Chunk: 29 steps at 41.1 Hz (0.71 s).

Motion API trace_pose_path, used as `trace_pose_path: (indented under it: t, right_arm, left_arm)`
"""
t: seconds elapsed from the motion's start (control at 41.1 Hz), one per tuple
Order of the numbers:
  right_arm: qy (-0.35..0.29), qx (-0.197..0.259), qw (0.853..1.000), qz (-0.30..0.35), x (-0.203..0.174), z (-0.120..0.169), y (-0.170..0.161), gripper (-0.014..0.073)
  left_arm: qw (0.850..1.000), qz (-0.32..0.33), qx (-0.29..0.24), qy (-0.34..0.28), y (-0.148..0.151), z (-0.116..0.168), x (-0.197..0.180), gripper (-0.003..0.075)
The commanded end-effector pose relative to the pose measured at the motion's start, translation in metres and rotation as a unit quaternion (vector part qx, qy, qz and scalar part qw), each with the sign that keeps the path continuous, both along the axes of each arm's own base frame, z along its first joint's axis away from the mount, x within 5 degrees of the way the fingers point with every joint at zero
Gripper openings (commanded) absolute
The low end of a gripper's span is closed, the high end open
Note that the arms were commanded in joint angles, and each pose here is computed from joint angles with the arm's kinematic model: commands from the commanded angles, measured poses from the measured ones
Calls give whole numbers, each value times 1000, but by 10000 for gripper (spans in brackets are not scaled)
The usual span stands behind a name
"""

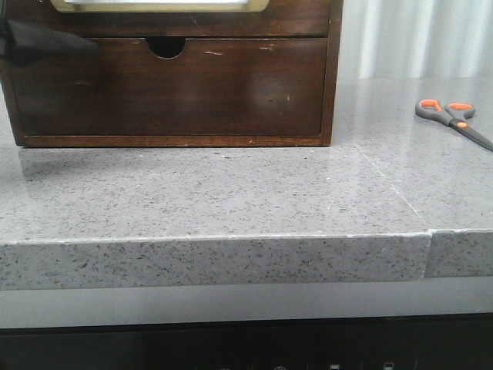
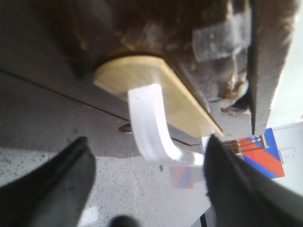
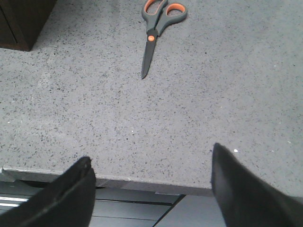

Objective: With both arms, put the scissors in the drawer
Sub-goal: 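Hook the left gripper onto the white drawer handle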

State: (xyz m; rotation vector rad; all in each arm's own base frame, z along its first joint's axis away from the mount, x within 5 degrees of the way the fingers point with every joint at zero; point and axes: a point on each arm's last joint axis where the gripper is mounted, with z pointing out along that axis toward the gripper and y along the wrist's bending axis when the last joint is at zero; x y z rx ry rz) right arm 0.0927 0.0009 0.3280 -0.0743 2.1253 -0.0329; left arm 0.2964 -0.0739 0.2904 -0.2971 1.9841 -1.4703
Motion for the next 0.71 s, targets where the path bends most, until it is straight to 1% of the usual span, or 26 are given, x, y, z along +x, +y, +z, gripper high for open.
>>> trace_pose_path:
  t: [0.0, 0.049, 0.122, 0.365, 0.56, 0.681]
  right_arm:
    - [-48, -10, 999, 2, 4, 15, -1, 538]
    - [-48, -10, 999, 2, 4, 15, -1, 538]
    - [-48, -10, 999, 2, 4, 15, -1, 538]
    - [-48, -10, 999, 2, 4, 15, -1, 538]
    - [-48, -10, 999, 2, 4, 15, -1, 538]
    - [-48, -10, 999, 2, 4, 15, -1, 538]
  left_arm:
    - [998, -7, -57, -31, -3, 26, 0, 311]
    - [998, -7, -57, -31, -3, 26, 0, 274]
    - [998, -4, -55, -30, -3, 26, 0, 239]
    - [998, -4, -55, -30, -3, 26, 0, 179]
    - [998, -5, -56, -31, -3, 26, 0, 89]
    - [997, -23, -65, -36, -5, 28, -2, 44]
